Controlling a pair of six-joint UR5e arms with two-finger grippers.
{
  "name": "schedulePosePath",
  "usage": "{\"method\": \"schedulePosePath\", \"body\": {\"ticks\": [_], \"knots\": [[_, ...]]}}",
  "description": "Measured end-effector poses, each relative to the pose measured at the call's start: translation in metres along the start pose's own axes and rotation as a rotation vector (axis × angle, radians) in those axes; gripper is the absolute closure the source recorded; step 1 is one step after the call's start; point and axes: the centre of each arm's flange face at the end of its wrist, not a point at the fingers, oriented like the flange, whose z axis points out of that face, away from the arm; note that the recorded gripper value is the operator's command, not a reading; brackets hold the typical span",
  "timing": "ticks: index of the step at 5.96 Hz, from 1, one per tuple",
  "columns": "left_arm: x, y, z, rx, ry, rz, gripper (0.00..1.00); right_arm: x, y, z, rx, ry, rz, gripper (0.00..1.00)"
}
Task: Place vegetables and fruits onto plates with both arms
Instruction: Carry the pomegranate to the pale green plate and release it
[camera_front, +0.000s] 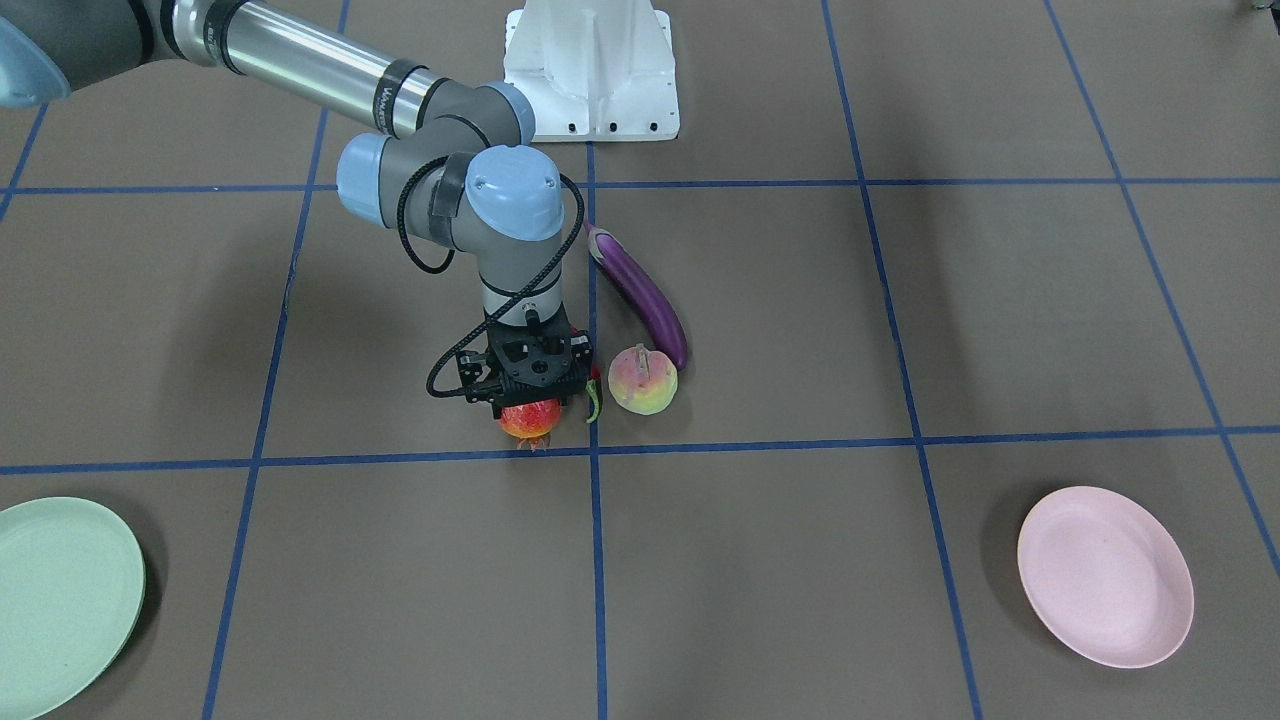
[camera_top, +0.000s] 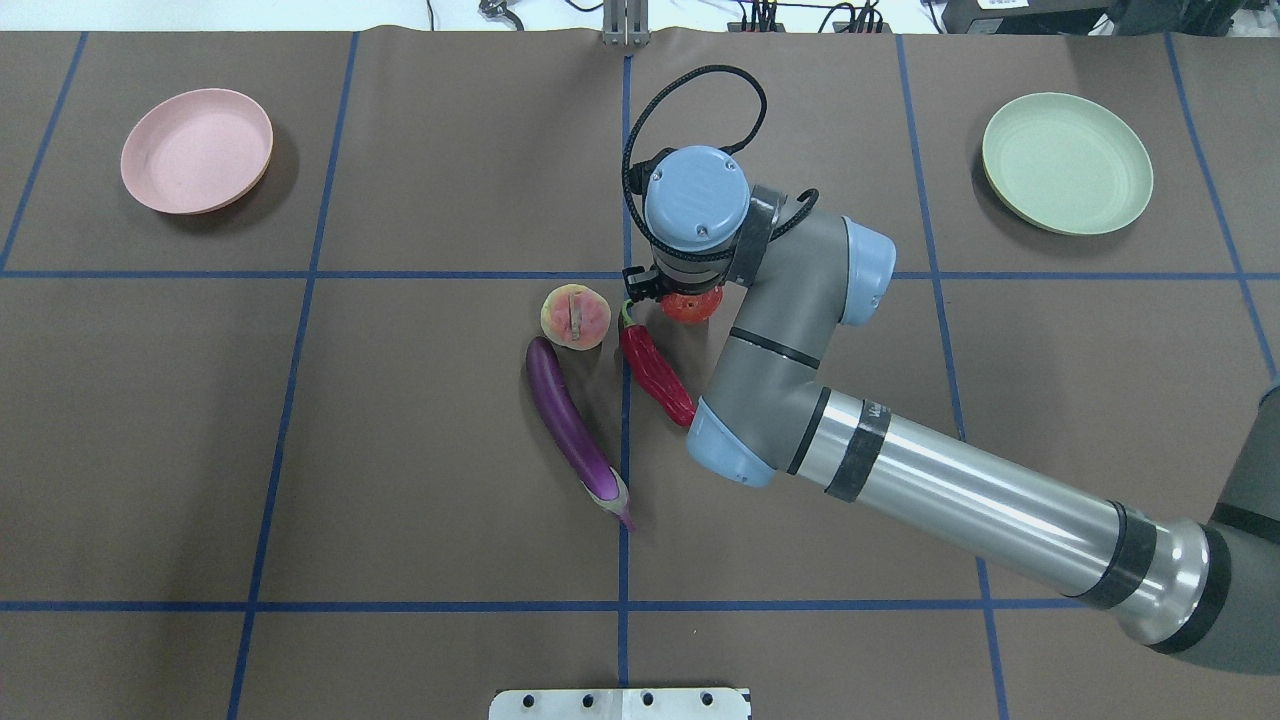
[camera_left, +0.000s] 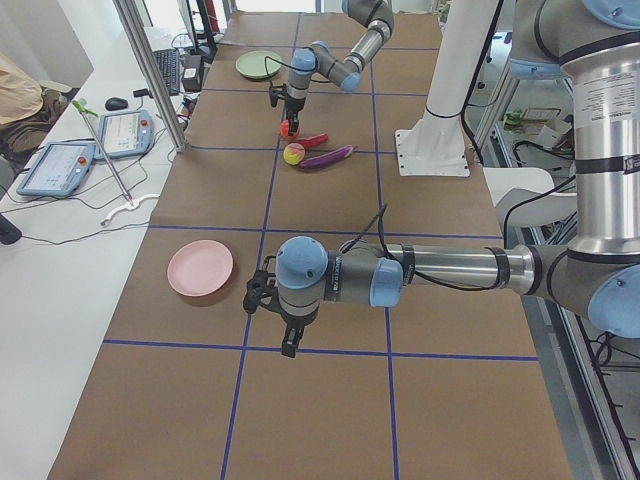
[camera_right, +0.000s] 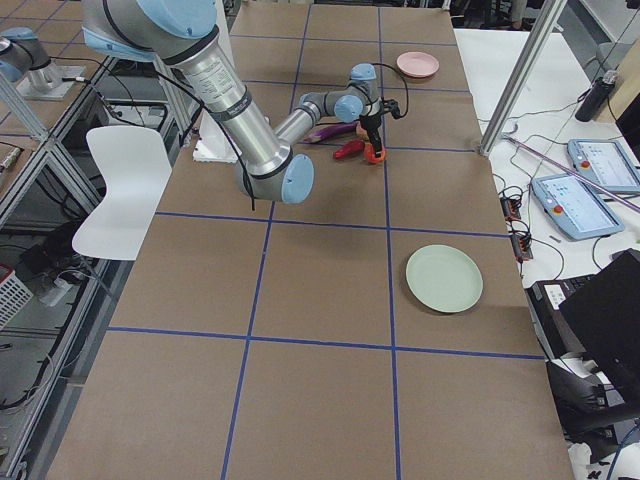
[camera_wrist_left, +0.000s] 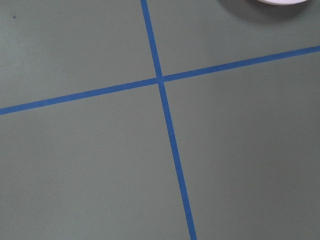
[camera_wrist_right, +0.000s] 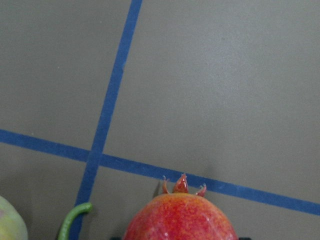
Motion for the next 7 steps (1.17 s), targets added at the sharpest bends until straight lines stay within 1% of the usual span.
{"method": "schedulePosePath", "body": {"ticks": [1,2,3,4,5,6,7], "knots": [[0.000,0.000,0.000,0.000,0.000,0.000,0.00,0.026,-0.026,-0.015,-0.004,-0.019,-0.023,1.00],[0.000,0.000,0.000,-0.001,0.000,-0.001,0.00,0.071,-0.054,-0.025,-0.011,-0.027,-0.080,1.00],[0.000,0.000,0.000,0.000,0.001,-0.002,0.00,0.129,-0.076,-0.028,-0.028,-0.026,-0.162,1.00],[0.001,0.000,0.000,0.000,0.002,-0.003,0.00,0.197,-0.091,-0.020,-0.044,-0.053,-0.231,1.00],[0.001,0.000,0.000,0.001,0.004,-0.003,0.00,0.283,-0.099,0.004,-0.045,-0.106,-0.295,1.00],[0.001,0.000,0.000,0.002,0.005,-0.002,0.00,0.365,-0.099,0.032,-0.041,-0.131,-0.341,1.00],[0.001,0.000,-0.001,0.002,0.006,-0.001,0.00,0.434,-0.095,0.049,-0.050,-0.133,-0.350,0.99]]}}
